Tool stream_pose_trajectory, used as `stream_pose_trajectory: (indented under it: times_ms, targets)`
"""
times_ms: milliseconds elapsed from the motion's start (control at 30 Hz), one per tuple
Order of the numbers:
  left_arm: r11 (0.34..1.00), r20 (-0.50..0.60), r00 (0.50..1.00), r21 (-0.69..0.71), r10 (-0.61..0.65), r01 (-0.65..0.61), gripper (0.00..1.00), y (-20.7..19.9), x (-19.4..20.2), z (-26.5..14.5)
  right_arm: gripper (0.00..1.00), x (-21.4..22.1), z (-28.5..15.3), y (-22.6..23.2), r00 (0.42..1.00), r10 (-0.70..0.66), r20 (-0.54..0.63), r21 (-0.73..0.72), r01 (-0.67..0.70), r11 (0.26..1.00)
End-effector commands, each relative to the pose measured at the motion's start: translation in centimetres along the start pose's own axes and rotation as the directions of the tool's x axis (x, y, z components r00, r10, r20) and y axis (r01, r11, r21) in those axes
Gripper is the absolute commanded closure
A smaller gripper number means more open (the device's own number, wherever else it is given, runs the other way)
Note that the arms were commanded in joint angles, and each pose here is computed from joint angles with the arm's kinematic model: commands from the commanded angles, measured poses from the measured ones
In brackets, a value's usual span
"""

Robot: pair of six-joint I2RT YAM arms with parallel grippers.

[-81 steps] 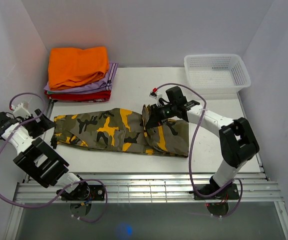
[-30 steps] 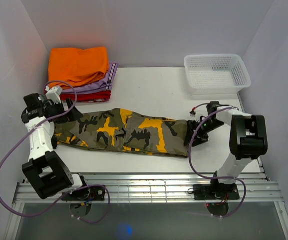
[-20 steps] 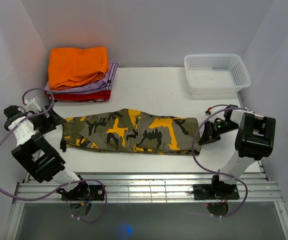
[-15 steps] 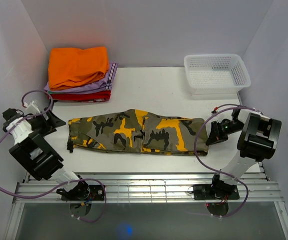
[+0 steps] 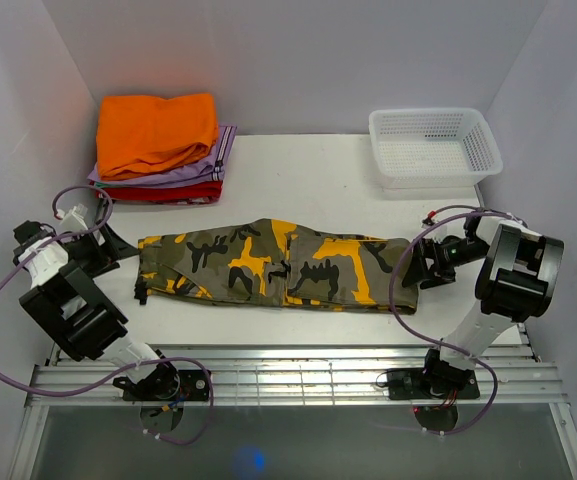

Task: Fold and stack the trousers
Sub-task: Fold the trousers

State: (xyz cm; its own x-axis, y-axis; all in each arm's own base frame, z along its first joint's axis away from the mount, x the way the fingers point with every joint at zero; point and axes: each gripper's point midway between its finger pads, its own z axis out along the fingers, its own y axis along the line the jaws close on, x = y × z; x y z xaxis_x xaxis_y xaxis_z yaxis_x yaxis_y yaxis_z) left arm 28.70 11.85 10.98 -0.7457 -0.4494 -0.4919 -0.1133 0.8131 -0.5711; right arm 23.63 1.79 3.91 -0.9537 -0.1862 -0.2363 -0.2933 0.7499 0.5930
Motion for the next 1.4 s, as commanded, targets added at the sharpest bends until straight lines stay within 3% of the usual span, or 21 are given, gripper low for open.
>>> stream_pose_trajectory:
  times_ms: [0,133,200,233,300,400,433,867,1100,1233,1367]
  targets:
    - [0.999,0.035,0.998,-0.011,0.051,-0.051,0.08,-0.1,-1.1,-0.6,0.1,-1.0,1.1,-0.9,0.998,0.061,0.036,-0.011,-0.06,0.998]
    - [1.0,0.032,0.999,-0.021,0.023,-0.022,0.08,1.0,-0.8,-0.6,0.2,-1.0,2.4,-1.5,0.994,0.104,0.04,-0.038,-0.102,0.994]
    - [1.0,0.033,0.999,-0.011,0.001,0.0,0.08,1.4,-0.7,-0.5,0.31,-1.3,2.5,-1.4,0.993,0.112,0.046,-0.068,-0.109,0.992]
    - [1.0,0.025,0.999,-0.007,-0.02,0.021,0.08,1.8,-0.5,-0.2,0.43,-1.4,2.7,-1.5,0.992,0.116,0.046,-0.077,-0.112,0.991]
    - [0.999,0.017,0.998,-0.007,-0.053,0.053,0.08,2.7,-0.3,-0.1,0.48,-1.4,3.0,-1.3,0.99,0.133,0.04,-0.099,-0.128,0.987]
    - [0.995,-0.003,0.995,0.019,-0.095,0.095,0.08,3.6,-0.2,0.1,0.87,-1.4,3.1,-1.2,0.99,0.141,0.027,-0.127,-0.136,0.982]
    - [0.995,-0.009,0.995,0.03,-0.099,0.099,0.08,3.8,-0.1,0.1,0.92,-1.3,2.7,-0.8,0.99,0.139,0.022,-0.136,-0.135,0.982]
    - [0.984,-0.031,1.0,0.178,0.001,0.004,0.02,2.6,1.6,2.0,0.92,-3.2,-7.8,2.3,0.985,-0.063,0.158,-0.05,0.072,0.996]
    - [0.963,-0.081,0.995,0.267,0.061,-0.037,0.2,-1.0,2.9,4.6,0.92,-6.2,-10.1,5.1,0.961,-0.071,0.267,-0.071,0.093,0.993]
    - [0.954,-0.117,0.99,0.296,0.079,-0.042,0.25,-3.4,3.7,6.0,0.92,-8.1,-11.3,8.9,0.923,-0.106,0.369,-0.132,0.165,0.977]
    - [0.97,-0.105,0.994,0.242,0.032,-0.006,0.3,-2.5,3.4,7.0,0.92,-9.6,-11.4,13.7,0.895,-0.173,0.411,-0.206,0.276,0.939]
